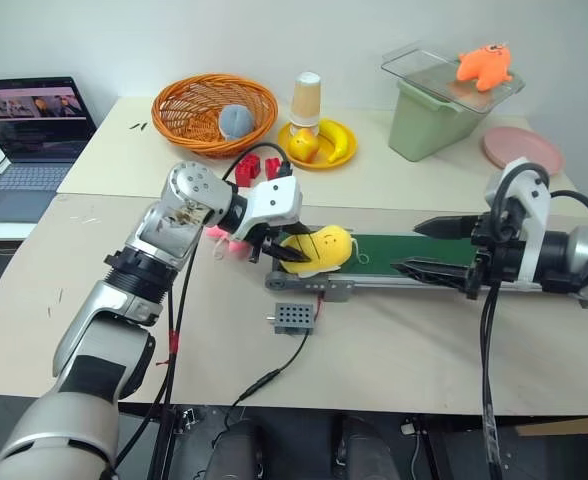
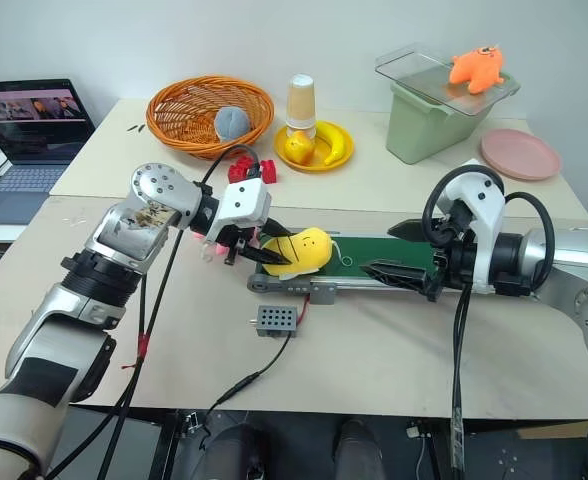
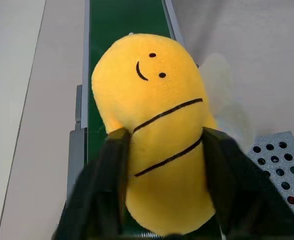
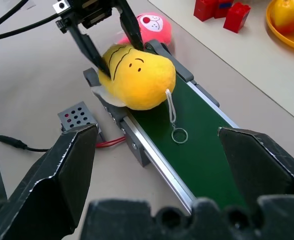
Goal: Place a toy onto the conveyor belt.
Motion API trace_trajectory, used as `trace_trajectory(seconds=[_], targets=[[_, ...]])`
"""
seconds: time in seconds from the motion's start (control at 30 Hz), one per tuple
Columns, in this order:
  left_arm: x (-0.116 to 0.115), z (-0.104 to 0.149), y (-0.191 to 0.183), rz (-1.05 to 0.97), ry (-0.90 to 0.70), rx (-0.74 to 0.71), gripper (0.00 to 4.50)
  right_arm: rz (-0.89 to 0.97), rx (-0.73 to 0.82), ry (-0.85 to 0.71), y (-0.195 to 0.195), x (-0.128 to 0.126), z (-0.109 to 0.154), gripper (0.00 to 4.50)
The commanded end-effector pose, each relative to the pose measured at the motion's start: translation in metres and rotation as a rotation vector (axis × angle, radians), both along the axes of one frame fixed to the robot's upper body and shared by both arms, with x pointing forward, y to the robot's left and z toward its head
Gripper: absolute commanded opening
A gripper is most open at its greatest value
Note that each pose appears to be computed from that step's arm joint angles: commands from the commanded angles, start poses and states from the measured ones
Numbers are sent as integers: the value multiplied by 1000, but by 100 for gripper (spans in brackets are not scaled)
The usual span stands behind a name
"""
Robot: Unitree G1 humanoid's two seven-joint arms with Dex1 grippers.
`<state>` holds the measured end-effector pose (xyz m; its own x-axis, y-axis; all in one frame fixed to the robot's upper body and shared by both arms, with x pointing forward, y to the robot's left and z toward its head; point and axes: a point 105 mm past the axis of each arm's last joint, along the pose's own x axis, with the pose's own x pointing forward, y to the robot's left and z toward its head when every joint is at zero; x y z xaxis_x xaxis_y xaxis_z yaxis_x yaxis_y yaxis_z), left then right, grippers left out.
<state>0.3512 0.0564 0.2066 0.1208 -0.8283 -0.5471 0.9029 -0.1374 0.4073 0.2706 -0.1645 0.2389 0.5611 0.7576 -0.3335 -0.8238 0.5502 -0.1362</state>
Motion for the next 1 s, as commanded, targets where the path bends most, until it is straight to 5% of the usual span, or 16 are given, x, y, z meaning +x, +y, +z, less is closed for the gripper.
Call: trace_trajectory(seconds=[0.03,0.1,0.4,0.73,1.0], targets=[[2,15,3,8,-55,-3,379,-2,-3,-85,-1,-2,16,450],[3,16,4,17,-67,-5,440,2,-3,-87,-1,-2,17,450],[3,28,10,58,-73,-53,440,19,-17,-77,-2,-7,20,450],[5,38,60,255,-56,-79,440,48,-70,-70,-6,-16,29,450],[21,12,127,584,-47,-120,440,87,-101,-89,4,-6,28,450]])
